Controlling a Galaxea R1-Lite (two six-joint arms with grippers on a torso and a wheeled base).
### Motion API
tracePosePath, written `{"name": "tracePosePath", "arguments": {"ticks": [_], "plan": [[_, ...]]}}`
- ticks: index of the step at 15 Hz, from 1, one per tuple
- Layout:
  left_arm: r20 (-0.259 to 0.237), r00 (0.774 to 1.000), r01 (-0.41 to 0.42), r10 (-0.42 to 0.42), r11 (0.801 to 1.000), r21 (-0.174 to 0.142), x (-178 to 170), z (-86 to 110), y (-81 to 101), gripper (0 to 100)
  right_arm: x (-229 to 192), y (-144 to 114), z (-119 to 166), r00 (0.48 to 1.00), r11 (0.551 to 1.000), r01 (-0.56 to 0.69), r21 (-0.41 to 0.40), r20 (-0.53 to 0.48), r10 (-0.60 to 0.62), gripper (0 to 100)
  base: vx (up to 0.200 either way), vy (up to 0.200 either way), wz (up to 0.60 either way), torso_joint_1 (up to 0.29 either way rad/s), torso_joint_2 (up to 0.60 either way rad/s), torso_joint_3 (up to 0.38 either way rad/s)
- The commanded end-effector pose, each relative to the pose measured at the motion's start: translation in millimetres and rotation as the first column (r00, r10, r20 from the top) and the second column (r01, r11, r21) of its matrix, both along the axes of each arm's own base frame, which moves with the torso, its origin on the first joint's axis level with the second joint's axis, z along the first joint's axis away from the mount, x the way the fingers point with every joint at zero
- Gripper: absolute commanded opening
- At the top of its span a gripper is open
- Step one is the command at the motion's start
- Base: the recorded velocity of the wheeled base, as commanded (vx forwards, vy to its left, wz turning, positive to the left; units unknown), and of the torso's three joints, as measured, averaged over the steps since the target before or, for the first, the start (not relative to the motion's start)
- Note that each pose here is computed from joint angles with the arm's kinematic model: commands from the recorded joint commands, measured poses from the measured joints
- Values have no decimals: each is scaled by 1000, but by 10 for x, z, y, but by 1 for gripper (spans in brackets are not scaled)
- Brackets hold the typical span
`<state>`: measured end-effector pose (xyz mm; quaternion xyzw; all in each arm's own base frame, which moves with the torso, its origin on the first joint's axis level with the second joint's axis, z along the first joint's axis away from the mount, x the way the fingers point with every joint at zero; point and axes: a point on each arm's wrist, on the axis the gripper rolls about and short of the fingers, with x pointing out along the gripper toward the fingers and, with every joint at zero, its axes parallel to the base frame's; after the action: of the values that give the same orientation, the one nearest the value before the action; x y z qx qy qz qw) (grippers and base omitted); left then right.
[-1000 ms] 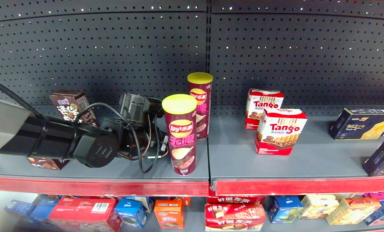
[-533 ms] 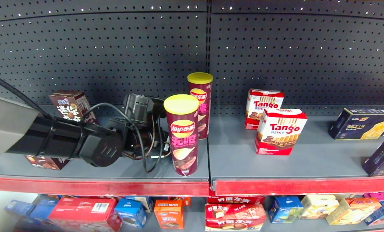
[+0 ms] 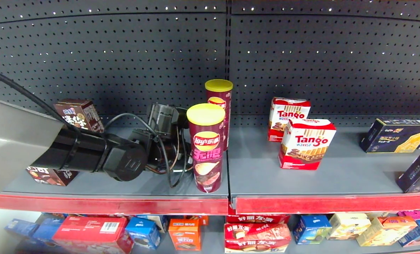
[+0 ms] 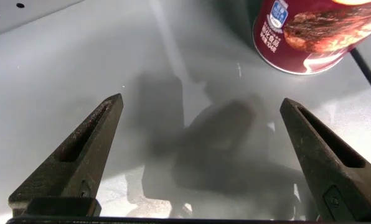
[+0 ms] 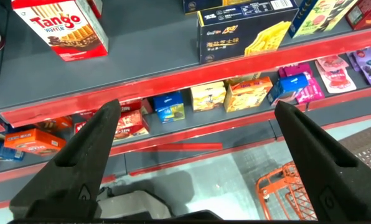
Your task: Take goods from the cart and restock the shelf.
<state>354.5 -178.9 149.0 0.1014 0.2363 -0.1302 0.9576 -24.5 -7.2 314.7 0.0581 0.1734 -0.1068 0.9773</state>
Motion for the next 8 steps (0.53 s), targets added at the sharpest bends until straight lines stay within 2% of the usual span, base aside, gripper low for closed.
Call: {"name": "tracePosePath", "arguments": {"ticks": [1,8], "plan": [[2,1000,0,0,1000,-1,9,-1,-7,100,8,0,-7,1000,1000,-1,0,-5,1,100,0,0,0,0,0,0],[8,1000,4,-4,1000,-4,38,3,-43,100,31,0,-31,1000,1000,-12,0,-16,12,100,0,0,0,0,0,0]]}}
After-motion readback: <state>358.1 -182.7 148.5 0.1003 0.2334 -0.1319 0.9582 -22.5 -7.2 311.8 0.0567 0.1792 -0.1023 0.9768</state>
